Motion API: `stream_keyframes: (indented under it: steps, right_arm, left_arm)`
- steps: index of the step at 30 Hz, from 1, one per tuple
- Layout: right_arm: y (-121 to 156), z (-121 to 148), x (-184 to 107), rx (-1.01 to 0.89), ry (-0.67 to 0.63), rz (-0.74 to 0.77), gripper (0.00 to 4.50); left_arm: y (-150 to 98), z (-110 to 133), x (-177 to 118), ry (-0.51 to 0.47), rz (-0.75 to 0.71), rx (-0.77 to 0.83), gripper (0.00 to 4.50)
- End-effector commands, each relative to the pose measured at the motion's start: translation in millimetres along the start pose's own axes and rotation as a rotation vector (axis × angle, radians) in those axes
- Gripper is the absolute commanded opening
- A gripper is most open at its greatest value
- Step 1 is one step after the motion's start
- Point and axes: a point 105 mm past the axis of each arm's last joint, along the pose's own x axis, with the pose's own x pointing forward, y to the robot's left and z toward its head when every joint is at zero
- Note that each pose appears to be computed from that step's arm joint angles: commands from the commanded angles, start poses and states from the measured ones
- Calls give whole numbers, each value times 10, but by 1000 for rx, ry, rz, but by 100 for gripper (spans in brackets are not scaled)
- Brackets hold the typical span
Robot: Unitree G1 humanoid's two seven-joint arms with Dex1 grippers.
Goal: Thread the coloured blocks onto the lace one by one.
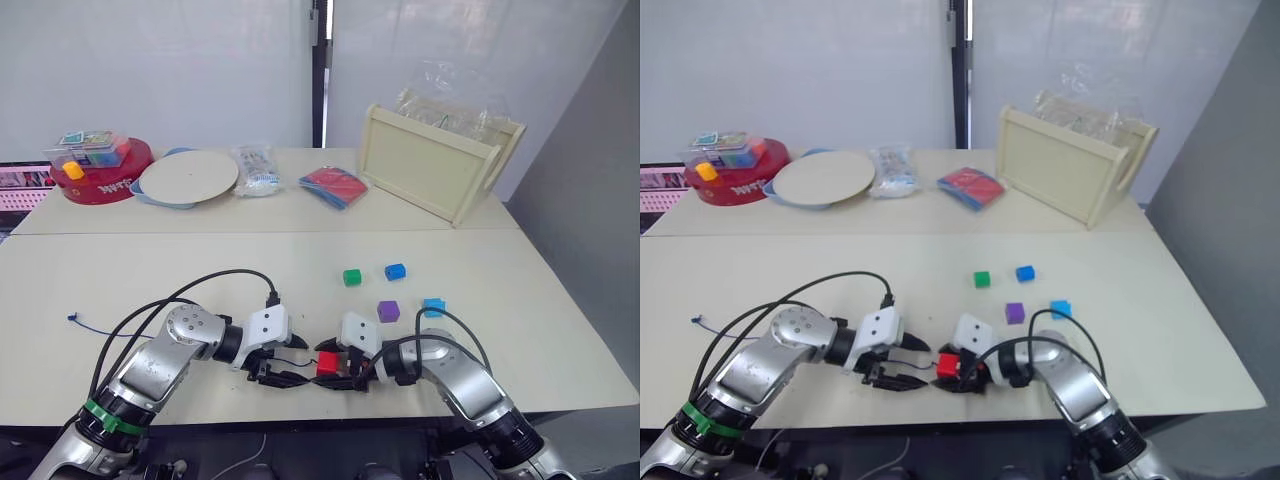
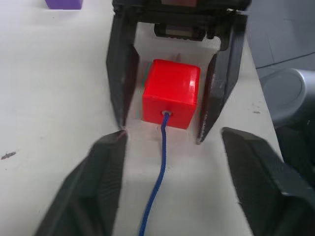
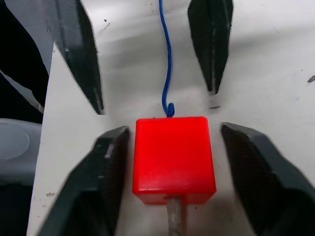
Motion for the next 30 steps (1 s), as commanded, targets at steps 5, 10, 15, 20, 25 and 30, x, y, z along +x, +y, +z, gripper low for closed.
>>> stream_keyframes:
  steps: [5, 10, 15, 20, 25, 30]
  right_arm:
    - [0, 217, -332, -44, -56, -23, 448]
    - [72, 49, -641, -39, 10, -49, 448]
    - [83, -27, -676, -27, 30, -83, 448]
    - [92, -76, -646, -34, 52, -106, 450]
    - [106, -99, -630, -39, 66, -112, 450]
    - [120, -164, -604, -48, 93, -110, 450]
  left_arm:
    - [-7, 125, 31, -5, -10, 68, 450]
    - [31, 179, 177, -29, -24, 86, 450]
    - [11, 210, 359, -49, -63, 94, 450]
    - [-7, 180, 500, -58, -92, 98, 394]
    - [-12, 181, 515, -64, -105, 106, 234]
    - [-21, 171, 528, -57, -107, 114, 121]
